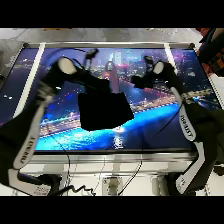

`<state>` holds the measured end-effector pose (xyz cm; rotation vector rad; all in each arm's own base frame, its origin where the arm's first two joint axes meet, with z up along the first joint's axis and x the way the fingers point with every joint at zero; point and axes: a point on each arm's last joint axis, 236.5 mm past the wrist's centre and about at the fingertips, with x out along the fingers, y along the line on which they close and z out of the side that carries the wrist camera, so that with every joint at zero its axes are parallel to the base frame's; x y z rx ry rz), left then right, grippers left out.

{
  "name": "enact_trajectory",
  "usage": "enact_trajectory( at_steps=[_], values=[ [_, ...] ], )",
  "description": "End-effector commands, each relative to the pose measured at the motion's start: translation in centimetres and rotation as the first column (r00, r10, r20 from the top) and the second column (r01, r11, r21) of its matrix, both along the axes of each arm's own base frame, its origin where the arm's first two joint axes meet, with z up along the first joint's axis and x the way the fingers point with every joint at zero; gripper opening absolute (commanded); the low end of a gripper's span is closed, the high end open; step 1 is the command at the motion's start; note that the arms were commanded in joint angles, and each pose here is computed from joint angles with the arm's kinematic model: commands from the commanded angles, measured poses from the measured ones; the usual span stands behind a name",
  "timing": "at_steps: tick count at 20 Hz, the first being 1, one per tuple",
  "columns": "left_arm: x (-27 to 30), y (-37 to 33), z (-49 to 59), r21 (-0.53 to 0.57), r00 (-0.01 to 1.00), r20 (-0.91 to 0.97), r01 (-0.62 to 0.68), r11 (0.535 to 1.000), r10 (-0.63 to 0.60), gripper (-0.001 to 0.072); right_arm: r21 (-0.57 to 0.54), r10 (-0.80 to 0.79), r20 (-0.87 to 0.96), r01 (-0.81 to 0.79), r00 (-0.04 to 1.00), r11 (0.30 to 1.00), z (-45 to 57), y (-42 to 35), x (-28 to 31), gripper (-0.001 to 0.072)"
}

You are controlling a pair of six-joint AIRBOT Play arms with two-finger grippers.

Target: Fold the clothes and pants, and hang the long-sleeved shirts on hangers.

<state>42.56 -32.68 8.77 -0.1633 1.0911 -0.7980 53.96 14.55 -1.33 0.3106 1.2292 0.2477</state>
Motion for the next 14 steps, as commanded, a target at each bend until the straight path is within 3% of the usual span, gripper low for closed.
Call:
enact_trajectory(
  at_steps=[1,3,8,10,11,12,13,14],
  values=[
    [0.3,-6.0,-3.8,-0.023,0.998,0.049,0.030,0.999,-0.029,0.0699,-0.022,-0.022,-0.048,0.021,0.999,1.000,0.5,-5.2,-0.9,0.0025],
    [0.2,-6.2,-4.3,0.008,0.992,0.096,0.082,0.997,-0.083,0.0703,-0.041,0.009,-0.048,-0.011,0.999,0.999,0.4,-6.4,-1.1,0.0025],
    [2.7,0.8,-3.6,0.159,0.987,0.147,0.037,0.987,-0.061,0.0702,-0.084,0.120,-0.111,-0.129,0.987,0.988,-1.3,-10.8,-3.4,0.0024],
    [3.1,4.1,-4.1,0.223,0.992,0.118,0.021,0.975,-0.049,0.0691,0.049,0.178,-0.140,-0.173,0.974,0.984,-2.1,-10.2,-5.2,0.0023],
    [3.2,5.2,-4.7,0.242,0.995,0.096,0.017,0.970,-0.041,0.0639,0.189,0.222,-0.121,-0.197,0.968,0.962,-1.7,-8.1,-5.9,0.0023],
    [3.5,6.0,-5.3,0.251,0.996,0.079,0.009,0.968,-0.030,0.0504,0.316,0.230,-0.096,-0.190,0.968,0.930,-0.9,-5.9,-6.1,0.0023],
    [3.8,6.4,-6.0,0.254,0.997,0.069,0.003,0.967,-0.021,0.0353,0.405,0.203,-0.078,-0.155,0.976,0.901,-0.3,-4.3,-5.8,0.0025],
    [4.1,6.5,-7.0,0.260,0.998,0.056,0.001,0.966,-0.016,0.0137,0.451,0.177,-0.063,-0.131,0.982,0.883,-0.1,-2.9,-5.2,0.0035]
  ],
)
